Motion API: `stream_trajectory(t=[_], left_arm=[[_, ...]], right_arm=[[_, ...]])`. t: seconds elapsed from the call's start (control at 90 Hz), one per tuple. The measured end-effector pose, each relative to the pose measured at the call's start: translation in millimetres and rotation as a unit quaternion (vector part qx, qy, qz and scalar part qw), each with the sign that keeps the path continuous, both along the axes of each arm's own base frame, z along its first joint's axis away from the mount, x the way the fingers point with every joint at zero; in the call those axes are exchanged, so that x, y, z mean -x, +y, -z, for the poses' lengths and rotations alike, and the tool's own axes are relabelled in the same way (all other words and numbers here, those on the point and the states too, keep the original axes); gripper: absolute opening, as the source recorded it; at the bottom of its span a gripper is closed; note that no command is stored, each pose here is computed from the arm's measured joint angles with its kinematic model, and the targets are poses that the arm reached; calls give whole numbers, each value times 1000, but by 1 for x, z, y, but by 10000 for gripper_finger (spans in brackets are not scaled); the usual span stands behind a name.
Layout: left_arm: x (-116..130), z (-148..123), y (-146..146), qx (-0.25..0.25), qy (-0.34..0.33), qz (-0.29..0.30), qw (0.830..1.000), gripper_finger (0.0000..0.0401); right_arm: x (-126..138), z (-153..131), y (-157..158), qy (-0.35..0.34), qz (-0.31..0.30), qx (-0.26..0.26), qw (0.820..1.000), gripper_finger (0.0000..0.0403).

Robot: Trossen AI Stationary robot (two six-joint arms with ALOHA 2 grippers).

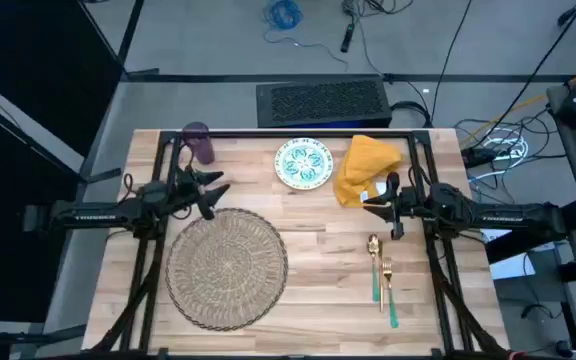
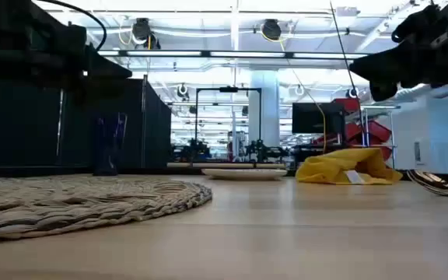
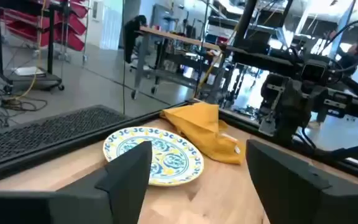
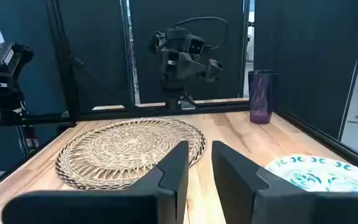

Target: Set table place

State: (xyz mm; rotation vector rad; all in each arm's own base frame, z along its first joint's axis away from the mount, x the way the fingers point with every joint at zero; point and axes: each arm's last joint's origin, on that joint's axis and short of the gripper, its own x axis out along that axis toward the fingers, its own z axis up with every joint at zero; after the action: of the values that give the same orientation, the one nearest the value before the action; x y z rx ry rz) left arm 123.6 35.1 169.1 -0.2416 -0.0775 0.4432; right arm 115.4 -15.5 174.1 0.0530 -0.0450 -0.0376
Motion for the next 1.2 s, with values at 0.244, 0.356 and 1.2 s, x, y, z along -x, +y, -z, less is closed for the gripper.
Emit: stream_trajectory(t=[0.244, 0.356, 1.2], left_arm=[[0, 0, 0, -2, 0, -1, 1000, 244], [0, 0, 0, -11, 4, -2, 1000, 244], [-7, -74, 0, -13, -118, 29, 992, 244]], right_arm=[[0, 1, 0, 3, 0, 0, 1000, 57], [0, 1, 0, 3, 0, 0, 1000, 57], [-5, -77, -7, -11, 103, -31, 994, 57]])
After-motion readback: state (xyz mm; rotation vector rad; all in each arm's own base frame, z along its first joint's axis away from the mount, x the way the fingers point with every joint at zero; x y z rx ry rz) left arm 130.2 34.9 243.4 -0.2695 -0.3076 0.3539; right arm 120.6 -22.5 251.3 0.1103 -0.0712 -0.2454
